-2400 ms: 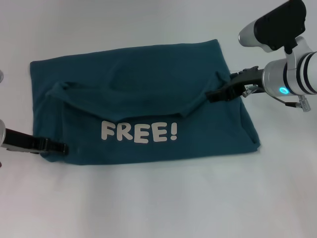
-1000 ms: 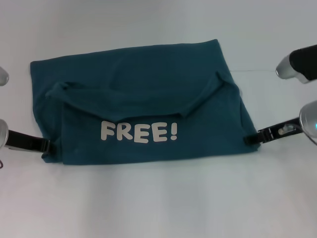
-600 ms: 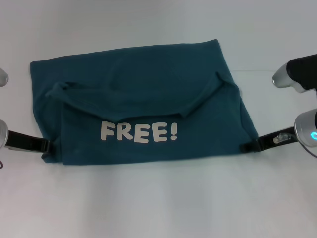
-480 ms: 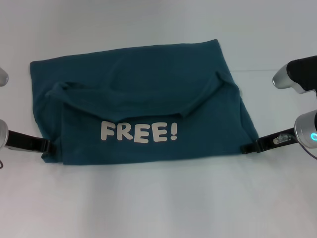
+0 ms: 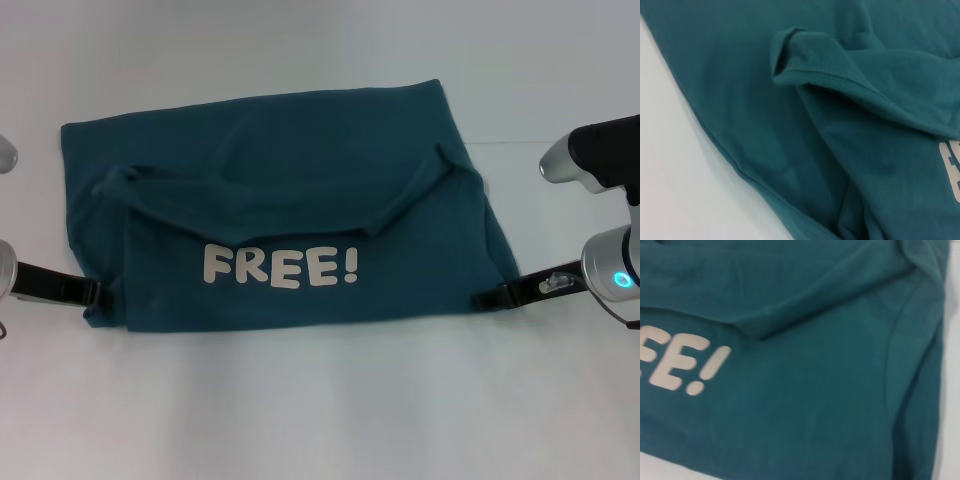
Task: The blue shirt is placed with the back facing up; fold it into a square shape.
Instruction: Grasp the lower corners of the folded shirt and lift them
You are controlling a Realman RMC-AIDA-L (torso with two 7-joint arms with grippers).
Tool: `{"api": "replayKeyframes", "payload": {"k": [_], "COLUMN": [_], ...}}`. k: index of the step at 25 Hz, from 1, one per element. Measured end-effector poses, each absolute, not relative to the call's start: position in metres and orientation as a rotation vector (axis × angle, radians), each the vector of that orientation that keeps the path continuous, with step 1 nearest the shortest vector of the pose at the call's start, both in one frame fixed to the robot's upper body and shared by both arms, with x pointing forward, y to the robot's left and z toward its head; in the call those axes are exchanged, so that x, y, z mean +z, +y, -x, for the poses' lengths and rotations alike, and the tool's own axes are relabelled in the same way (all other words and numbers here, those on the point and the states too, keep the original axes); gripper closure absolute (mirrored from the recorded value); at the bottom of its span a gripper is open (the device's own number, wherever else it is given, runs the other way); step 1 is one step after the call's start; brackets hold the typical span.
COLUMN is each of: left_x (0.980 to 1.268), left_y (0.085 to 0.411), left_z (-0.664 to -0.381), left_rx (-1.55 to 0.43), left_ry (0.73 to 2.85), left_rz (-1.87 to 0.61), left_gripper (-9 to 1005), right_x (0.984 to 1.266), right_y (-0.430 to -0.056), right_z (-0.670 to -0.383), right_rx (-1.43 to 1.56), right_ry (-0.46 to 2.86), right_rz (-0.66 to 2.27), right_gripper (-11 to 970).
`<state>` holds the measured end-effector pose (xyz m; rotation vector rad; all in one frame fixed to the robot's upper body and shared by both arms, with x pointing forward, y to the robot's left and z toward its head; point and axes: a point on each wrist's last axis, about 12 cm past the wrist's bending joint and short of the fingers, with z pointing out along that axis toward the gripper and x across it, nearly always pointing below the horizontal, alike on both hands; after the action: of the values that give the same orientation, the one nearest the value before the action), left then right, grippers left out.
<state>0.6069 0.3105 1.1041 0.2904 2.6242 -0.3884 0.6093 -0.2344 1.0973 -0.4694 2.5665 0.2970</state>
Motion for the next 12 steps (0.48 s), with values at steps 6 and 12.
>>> {"api": "replayKeyframes", "payload": {"k": [6, 12], "left_x": [1.1042, 1.104], "left_y": [0.3108, 0.3107], "left_z": [-0.607, -0.6069], "left_rx": [-0.386, -0.386], "left_ry": [2.621, 2.619], "left_rz": [-0.295, -0.301], "left_gripper": [970, 971], "right_x": [1.0976, 1.094], "right_y": [-0.2312, -0.2308], "right_z": [-0.6099, -0.6092], "right_rx": [0.302, 0.308], "right_ry": [2.564, 2.578], "right_rz": [0.484, 0.481], "right_gripper": [229, 323]}}
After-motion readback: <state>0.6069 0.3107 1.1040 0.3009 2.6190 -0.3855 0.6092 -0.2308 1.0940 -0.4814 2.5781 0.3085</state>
